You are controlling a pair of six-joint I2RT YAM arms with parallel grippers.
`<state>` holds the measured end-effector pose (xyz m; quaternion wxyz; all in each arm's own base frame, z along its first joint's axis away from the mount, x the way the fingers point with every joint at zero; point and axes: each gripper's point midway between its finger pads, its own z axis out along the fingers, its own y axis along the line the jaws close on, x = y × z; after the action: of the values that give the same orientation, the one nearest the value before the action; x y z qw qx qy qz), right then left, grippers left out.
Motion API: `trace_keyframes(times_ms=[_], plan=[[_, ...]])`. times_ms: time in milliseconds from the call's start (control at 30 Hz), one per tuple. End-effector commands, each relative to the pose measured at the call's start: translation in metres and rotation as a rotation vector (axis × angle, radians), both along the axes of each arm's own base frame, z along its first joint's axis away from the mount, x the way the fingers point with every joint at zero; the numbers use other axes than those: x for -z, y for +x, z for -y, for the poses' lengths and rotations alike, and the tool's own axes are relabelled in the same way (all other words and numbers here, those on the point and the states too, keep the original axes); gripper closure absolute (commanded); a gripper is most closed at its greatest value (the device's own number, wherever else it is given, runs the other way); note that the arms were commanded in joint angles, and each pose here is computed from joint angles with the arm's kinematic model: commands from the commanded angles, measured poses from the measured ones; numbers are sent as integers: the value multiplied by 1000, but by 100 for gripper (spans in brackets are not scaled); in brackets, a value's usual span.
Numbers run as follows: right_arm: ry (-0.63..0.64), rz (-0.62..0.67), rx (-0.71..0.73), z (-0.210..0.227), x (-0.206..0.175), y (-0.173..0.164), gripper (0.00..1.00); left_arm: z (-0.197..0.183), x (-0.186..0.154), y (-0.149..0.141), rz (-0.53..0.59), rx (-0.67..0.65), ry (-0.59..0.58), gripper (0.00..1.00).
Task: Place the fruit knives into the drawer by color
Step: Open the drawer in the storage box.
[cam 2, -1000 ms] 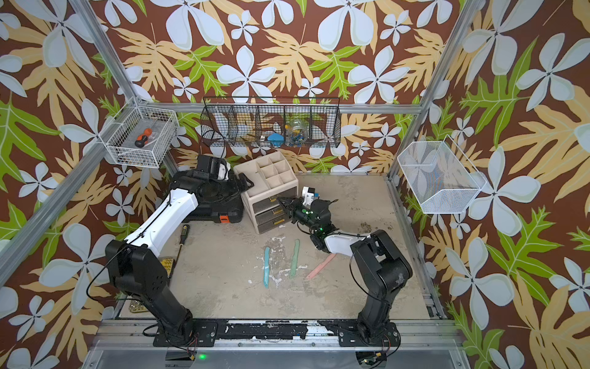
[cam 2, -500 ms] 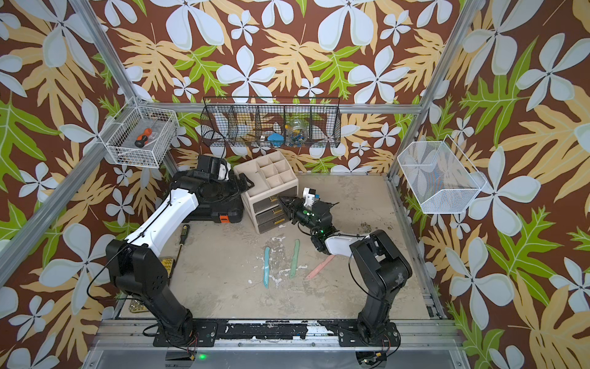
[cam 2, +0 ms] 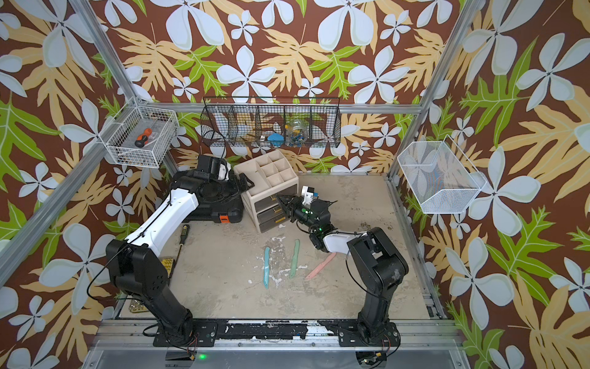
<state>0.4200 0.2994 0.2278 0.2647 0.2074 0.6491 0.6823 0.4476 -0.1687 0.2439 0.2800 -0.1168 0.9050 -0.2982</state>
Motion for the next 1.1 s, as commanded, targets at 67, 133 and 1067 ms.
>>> trace_keyframes(times_ms=[67,133,1067], plan=[[-12,7,5,0,4,5,74,3,-5,-2,14,23,-4,2],[-15,4,11,1,7,6,73,3,-5,-2,13,22,-5,2],[11,20,1,-1,0,22,87,4,-2,-2,11,26,-3,1]])
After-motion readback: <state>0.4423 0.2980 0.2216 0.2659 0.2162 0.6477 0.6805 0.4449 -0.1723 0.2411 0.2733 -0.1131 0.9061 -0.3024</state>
